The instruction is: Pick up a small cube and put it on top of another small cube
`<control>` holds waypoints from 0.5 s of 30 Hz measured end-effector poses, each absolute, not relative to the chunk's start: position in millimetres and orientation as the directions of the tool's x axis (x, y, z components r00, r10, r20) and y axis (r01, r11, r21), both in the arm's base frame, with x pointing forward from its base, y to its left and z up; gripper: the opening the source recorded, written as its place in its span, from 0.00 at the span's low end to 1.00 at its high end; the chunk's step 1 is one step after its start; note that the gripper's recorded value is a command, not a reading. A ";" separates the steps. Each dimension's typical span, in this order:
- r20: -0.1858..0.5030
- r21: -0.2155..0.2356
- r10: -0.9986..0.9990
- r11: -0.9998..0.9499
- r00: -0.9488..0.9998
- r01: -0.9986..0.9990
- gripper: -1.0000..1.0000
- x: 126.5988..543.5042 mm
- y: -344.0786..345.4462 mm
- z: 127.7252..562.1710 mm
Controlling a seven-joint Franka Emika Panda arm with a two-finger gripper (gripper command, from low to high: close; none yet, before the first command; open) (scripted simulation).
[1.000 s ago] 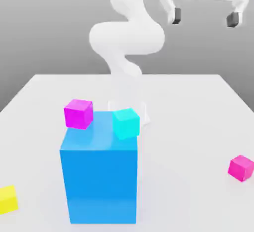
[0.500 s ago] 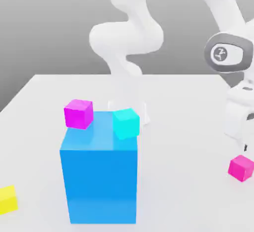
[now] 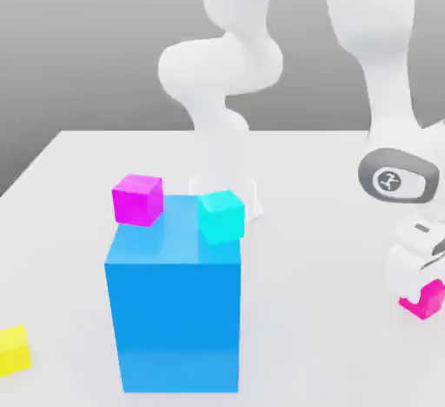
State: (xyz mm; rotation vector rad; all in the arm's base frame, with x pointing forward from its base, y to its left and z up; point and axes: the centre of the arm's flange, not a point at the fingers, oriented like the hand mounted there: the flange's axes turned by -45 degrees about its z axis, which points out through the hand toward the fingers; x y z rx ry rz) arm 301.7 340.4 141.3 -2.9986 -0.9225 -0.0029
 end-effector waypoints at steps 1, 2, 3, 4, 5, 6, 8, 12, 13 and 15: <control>0.004 -0.004 0.562 -0.827 0.827 0.562 0.00 302.1 340.7 151.1; 0.004 -0.004 0.561 -0.828 0.828 0.561 0.00 302.2 340.8 161.8; 0.004 -0.004 0.562 -0.827 0.827 0.562 0.00 302.0 340.6 172.6; 0.003 -0.002 0.562 -0.827 0.827 0.562 0.00 301.5 339.9 183.3; 0.002 0.009 0.552 -0.834 0.834 0.552 0.00 307.8 334.2 193.9; 0.001 0.028 0.525 -0.851 0.851 0.524 0.00 322.6 322.0 205.2; 0.001 0.066 0.461 -0.886 0.888 0.459 0.00 352.9 292.8 229.5; 0.002 0.113 0.274 -0.955 0.962 0.272 0.00 410.5 208.0 284.7; 0.002 0.118 0.237 -0.965 0.972 0.235 0.00 418.1 190.1 299.5; 0.002 0.119 0.174 -0.978 0.985 0.172 0.00 427.1 159.0 329.7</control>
